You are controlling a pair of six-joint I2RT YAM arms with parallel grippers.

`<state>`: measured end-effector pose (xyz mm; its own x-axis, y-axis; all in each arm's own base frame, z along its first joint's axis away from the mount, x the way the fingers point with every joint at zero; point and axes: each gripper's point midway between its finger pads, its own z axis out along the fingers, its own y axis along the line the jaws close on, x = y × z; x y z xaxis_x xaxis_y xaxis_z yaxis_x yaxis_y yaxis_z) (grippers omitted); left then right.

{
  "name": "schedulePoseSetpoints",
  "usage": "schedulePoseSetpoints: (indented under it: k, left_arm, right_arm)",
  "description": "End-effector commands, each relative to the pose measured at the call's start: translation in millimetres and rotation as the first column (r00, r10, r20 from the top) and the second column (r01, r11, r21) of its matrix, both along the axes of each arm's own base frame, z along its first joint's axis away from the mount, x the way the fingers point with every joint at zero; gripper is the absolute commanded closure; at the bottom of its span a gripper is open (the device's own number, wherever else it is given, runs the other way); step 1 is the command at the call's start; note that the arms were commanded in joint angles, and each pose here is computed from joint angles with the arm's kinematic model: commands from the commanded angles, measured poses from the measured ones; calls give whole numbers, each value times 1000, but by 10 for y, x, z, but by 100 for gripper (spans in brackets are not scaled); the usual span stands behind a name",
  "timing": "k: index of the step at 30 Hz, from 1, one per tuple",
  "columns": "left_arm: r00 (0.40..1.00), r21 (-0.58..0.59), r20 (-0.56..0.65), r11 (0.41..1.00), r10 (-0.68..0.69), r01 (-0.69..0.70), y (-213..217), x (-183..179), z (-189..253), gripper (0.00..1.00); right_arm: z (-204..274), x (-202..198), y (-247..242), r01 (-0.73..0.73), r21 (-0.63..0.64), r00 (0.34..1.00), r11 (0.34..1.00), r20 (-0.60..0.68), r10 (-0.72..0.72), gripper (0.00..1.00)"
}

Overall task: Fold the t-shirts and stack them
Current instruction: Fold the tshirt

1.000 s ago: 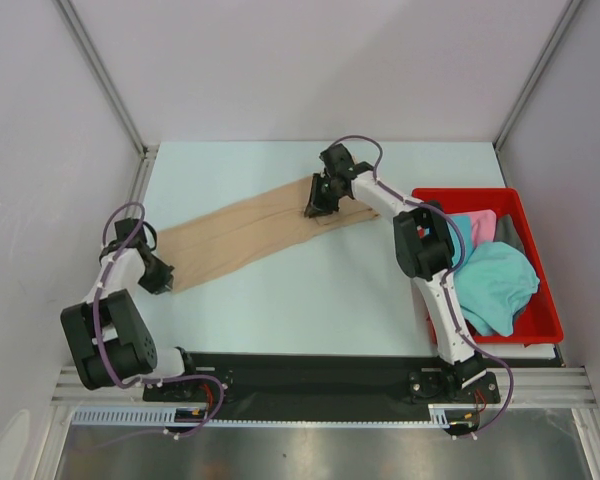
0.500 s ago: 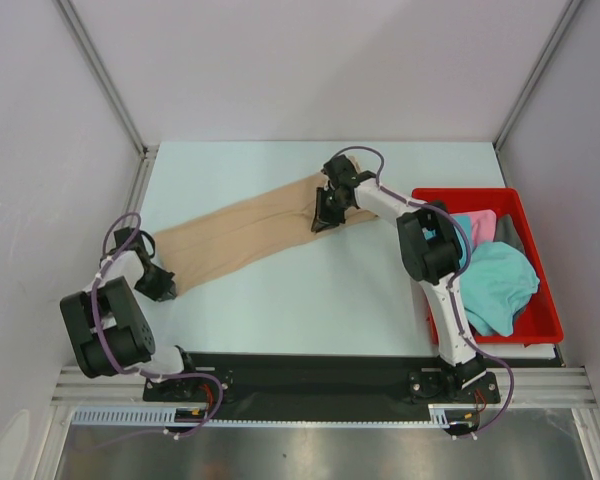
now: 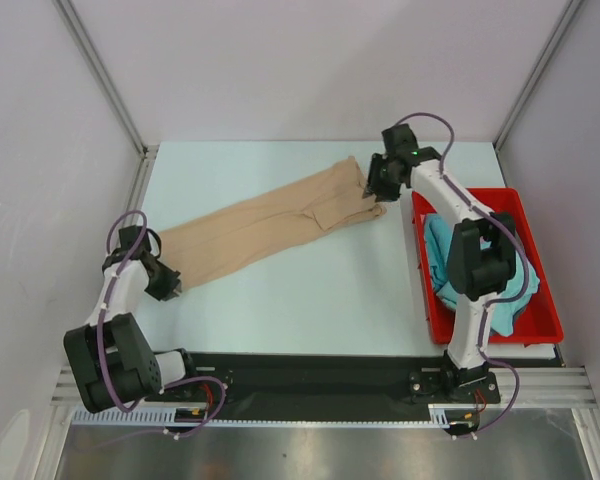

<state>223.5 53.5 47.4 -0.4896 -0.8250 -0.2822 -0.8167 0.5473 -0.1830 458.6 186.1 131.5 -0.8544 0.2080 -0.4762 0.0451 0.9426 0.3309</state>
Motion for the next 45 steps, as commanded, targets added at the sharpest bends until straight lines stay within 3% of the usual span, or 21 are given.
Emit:
schedulePoseSetpoints:
  k: [1, 4, 11, 15, 20, 28, 32, 33, 35, 40, 45]
  left_arm:
    - [1000, -27, 12, 1000, -11, 11, -46, 77, -4, 83]
    - [999, -73, -29, 997, -16, 14, -97, 85, -131, 84]
    - [997, -68, -68, 997, -27, 23, -70, 76, -248, 85]
    - [995, -74, -95, 997, -35, 28, -62, 55, -309, 85]
    - [994, -74, -106, 997, -32, 25, -59, 37, -353, 85]
    - [992, -78, -121, 997, -17, 8, -15, 35, -383, 86]
    - [991, -84, -137, 996, -14, 2, -10, 30, -420, 86]
    - [989, -88, -146, 996, -11, -2, -11, 17, -439, 86]
    - [987, -93, -159, 996, -9, -6, -15, -3, -472, 88]
    - [976, -75, -216, 997, 20, -37, 51, -115, -578, 89]
    - [973, -59, -230, 997, 36, -51, 109, -174, -595, 90]
  right_arm:
    - [-218, 28, -478, 51, -146, 999, 988, 7, -50, 59]
    - [-435, 98, -556, 52, -173, 998, 984, 50, -44, 66]
    - [-580, 234, -572, 70, -127, 991, 989, 126, -54, 61]
    - [-723, 254, -601, 69, -128, 994, 989, 97, -56, 59]
    - [-812, 348, -629, 61, -135, 993, 989, 111, -46, 61]
    - [-871, 424, -584, 39, -105, 992, 994, 123, -26, 70]
    - [-867, 441, -581, 23, -108, 989, 994, 150, -7, 82]
    - [-834, 453, -606, 23, -123, 986, 992, 168, -2, 92]
    - [-770, 512, -627, 16, -142, 977, 990, 211, 14, 100]
    - [-502, 662, -939, 81, -316, 935, 945, 352, 37, 100]
    - [-219, 778, -1080, 144, -394, 883, 908, 465, 62, 100]
